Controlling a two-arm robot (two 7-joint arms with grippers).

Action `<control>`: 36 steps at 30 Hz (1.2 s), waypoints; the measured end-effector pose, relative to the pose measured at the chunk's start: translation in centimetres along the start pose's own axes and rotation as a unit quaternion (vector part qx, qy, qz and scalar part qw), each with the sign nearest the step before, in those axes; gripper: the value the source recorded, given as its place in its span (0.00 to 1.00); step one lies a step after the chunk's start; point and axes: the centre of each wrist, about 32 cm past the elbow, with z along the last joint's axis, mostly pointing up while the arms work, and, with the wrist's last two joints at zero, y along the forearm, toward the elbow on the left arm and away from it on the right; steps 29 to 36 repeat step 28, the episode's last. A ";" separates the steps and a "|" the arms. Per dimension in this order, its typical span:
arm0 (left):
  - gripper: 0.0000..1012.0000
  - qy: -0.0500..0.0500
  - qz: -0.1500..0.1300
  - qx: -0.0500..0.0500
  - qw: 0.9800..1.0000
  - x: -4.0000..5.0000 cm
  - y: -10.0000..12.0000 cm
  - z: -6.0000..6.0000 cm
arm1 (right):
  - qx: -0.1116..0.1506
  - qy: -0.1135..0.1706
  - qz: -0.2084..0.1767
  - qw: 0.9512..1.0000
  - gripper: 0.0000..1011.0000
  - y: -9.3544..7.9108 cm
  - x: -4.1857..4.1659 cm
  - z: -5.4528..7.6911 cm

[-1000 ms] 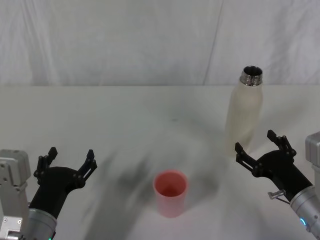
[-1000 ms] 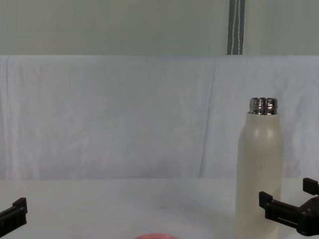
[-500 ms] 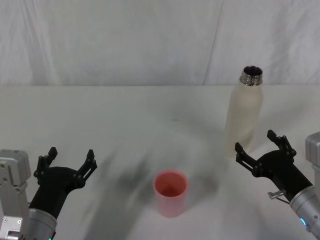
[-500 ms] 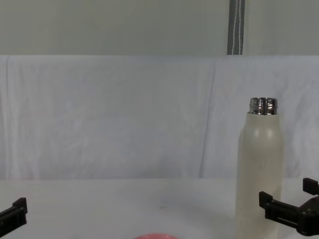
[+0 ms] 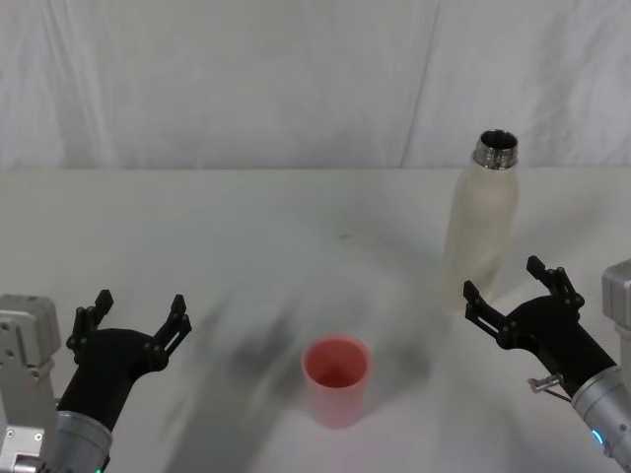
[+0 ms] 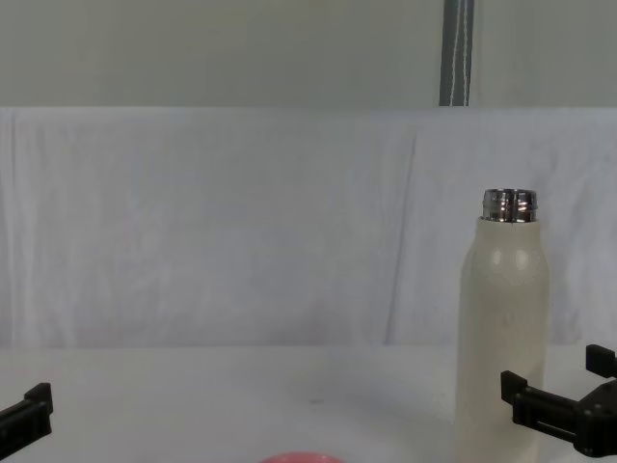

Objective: Grasp the thermos with one hand and pour water into the cup lid.

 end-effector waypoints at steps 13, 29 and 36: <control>0.99 0.000 0.000 0.000 1.000 0.00 0.0 0.0 | 0.000 0.000 0.000 1.000 0.99 0.0 0.00 0.0; 0.99 0.000 0.000 0.000 1.000 0.00 0.0 0.0 | 0.000 0.000 0.000 1.000 0.99 0.0 0.00 0.0; 0.99 0.000 0.000 0.000 1.000 0.00 0.0 0.0 | 0.000 0.000 0.000 1.000 0.99 0.0 0.00 0.0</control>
